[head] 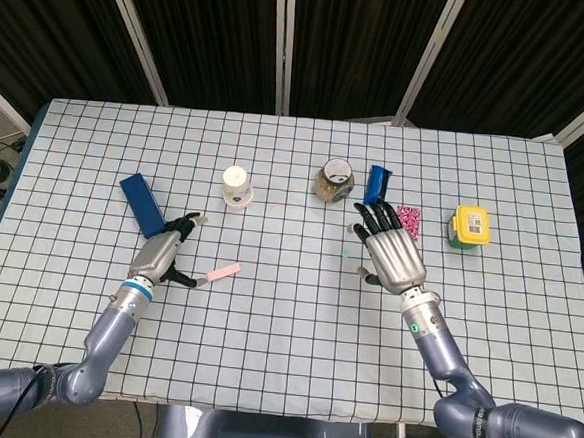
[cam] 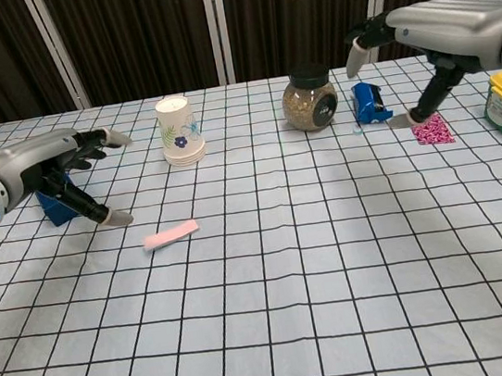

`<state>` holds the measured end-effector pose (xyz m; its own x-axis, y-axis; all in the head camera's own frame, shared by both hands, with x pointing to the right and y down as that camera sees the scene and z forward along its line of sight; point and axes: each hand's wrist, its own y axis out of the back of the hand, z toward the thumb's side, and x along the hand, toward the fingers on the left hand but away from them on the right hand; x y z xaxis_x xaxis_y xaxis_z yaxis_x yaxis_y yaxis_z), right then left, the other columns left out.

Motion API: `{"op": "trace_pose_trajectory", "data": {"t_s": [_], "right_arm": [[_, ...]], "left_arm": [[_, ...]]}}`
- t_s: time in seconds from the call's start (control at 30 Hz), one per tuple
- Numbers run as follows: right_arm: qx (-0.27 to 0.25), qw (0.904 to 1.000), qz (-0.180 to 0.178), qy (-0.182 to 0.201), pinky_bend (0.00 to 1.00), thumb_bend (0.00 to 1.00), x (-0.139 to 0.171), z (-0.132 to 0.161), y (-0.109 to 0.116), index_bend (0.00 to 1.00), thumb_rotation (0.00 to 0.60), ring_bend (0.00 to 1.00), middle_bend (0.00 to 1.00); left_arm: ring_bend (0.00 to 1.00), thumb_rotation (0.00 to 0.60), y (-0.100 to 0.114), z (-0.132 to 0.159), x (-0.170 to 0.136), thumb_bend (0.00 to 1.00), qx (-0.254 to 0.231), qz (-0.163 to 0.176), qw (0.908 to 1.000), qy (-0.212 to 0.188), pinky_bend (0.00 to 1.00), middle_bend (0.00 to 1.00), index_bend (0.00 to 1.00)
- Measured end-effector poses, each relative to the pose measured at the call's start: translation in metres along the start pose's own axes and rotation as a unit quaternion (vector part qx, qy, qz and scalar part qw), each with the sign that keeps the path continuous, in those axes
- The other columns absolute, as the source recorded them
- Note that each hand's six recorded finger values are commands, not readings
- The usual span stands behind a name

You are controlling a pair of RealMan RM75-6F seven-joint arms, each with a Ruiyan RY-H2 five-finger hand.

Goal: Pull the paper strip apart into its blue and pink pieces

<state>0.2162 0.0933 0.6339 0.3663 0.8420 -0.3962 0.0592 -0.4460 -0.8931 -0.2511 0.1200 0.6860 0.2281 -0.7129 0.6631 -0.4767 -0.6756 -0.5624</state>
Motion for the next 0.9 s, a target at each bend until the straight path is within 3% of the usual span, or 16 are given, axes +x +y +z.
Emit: {"op": "trace_pose_trajectory", "data": {"t_s": [0.23, 0.37, 0.5, 0.63, 0.73, 0.9], "right_arm": [[0.018, 0.9991, -0.031, -0.021, 0.00, 0.00, 0.038, -0.034, 0.016, 0.03, 0.600, 0.00, 0.00], [0.026, 0.9965, -0.058, -0.055, 0.00, 0.00, 0.069, -0.063, 0.026, 0.01, 0.600, 0.00, 0.00], [0.024, 0.9911, -0.082, -0.102, 0.00, 0.00, 0.115, -0.101, 0.034, 0.00, 0.600, 0.00, 0.00], [0.022, 0.9853, -0.087, -0.145, 0.00, 0.00, 0.161, -0.127, 0.039, 0.00, 0.600, 0.00, 0.00], [0.029, 0.9818, -0.085, -0.167, 0.00, 0.00, 0.189, -0.135, 0.041, 0.00, 0.600, 0.00, 0.00], [0.040, 0.9779, -0.090, -0.184, 0.00, 0.00, 0.217, -0.134, 0.042, 0.00, 0.600, 0.00, 0.00]], "left_arm": [[0.00, 0.600, 0.027, -0.012, -0.018, 0.00, 0.023, 0.046, 0.9986, -0.012, 0.00, 0.00, 0.00], [0.00, 0.600, 0.052, -0.027, -0.037, 0.00, 0.042, 0.095, 0.9946, -0.007, 0.00, 0.00, 0.00], [0.00, 0.600, 0.079, -0.045, -0.070, 0.00, 0.074, 0.158, 0.9846, 0.002, 0.00, 0.00, 0.00], [0.00, 0.600, 0.095, -0.059, -0.109, 0.00, 0.108, 0.202, 0.9735, 0.001, 0.00, 0.00, 0.00], [0.00, 0.600, 0.096, -0.070, -0.141, 0.00, 0.131, 0.211, 0.9688, 0.005, 0.00, 0.00, 0.00], [0.00, 0.600, 0.086, -0.083, -0.179, 0.00, 0.152, 0.196, 0.9687, 0.008, 0.00, 0.00, 0.00]]}}
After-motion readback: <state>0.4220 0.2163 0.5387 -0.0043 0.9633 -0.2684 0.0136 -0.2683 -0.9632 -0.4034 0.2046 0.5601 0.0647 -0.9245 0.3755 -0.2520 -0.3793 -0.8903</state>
